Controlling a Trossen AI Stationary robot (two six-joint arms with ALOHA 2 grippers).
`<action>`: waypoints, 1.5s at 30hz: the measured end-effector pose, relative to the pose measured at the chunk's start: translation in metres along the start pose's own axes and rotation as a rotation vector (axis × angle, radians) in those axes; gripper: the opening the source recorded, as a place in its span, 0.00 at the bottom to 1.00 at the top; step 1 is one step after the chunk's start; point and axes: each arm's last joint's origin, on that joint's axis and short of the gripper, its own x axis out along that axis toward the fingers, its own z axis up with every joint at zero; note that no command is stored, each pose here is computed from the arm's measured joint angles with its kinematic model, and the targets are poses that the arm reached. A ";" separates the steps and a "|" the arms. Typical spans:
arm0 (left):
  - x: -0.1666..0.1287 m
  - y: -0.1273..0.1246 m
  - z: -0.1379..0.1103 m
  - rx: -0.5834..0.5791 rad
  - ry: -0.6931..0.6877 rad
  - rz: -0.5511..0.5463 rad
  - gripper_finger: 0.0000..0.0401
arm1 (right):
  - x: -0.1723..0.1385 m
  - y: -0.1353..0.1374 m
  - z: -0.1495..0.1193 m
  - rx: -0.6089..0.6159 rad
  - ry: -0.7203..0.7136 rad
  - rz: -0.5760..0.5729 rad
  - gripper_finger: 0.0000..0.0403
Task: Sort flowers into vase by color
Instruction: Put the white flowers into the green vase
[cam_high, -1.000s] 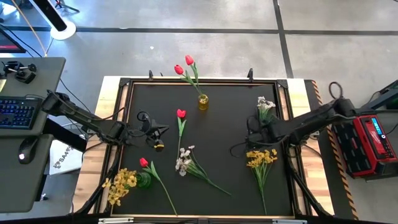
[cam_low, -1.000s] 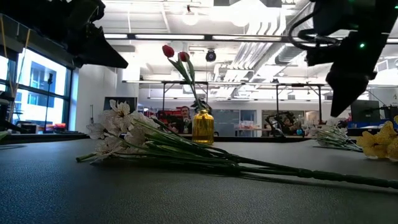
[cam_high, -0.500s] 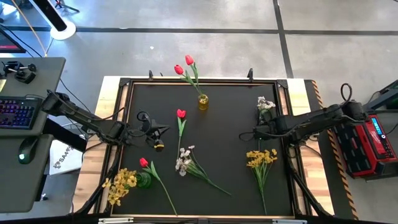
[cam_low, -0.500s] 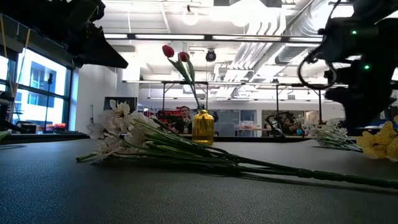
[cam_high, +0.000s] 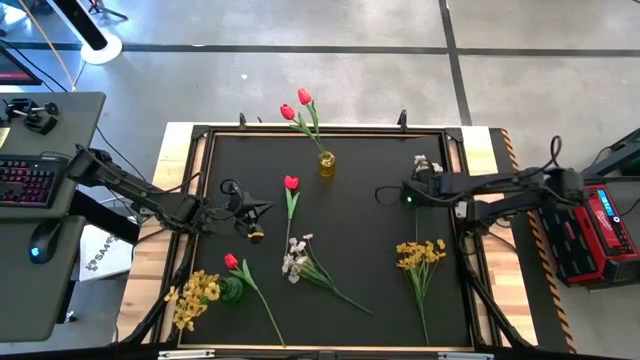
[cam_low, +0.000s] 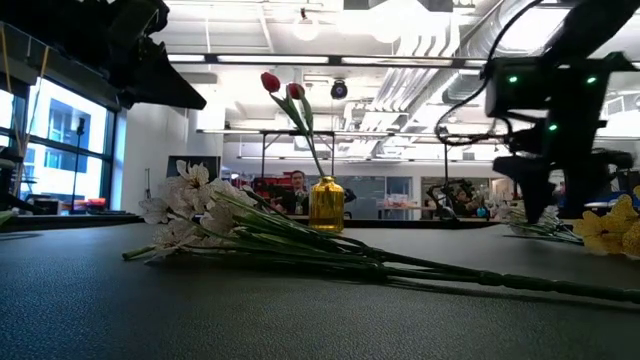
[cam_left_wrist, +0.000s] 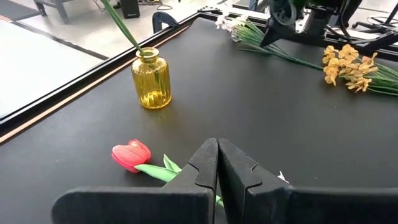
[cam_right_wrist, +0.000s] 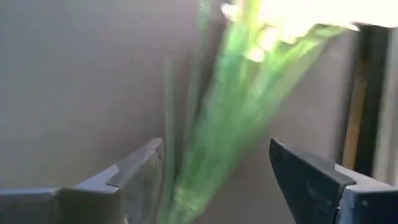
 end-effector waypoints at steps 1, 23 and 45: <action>0.000 0.000 0.000 0.003 0.000 0.000 0.00 | 0.002 0.002 0.003 -0.010 0.007 0.025 0.66; 0.000 0.000 0.000 0.001 -0.003 -0.002 0.00 | 0.032 0.015 0.016 -0.119 0.082 0.045 0.02; -0.003 -0.018 0.024 0.142 -0.173 -0.335 0.00 | -0.097 0.080 0.028 -0.466 -0.959 0.996 0.01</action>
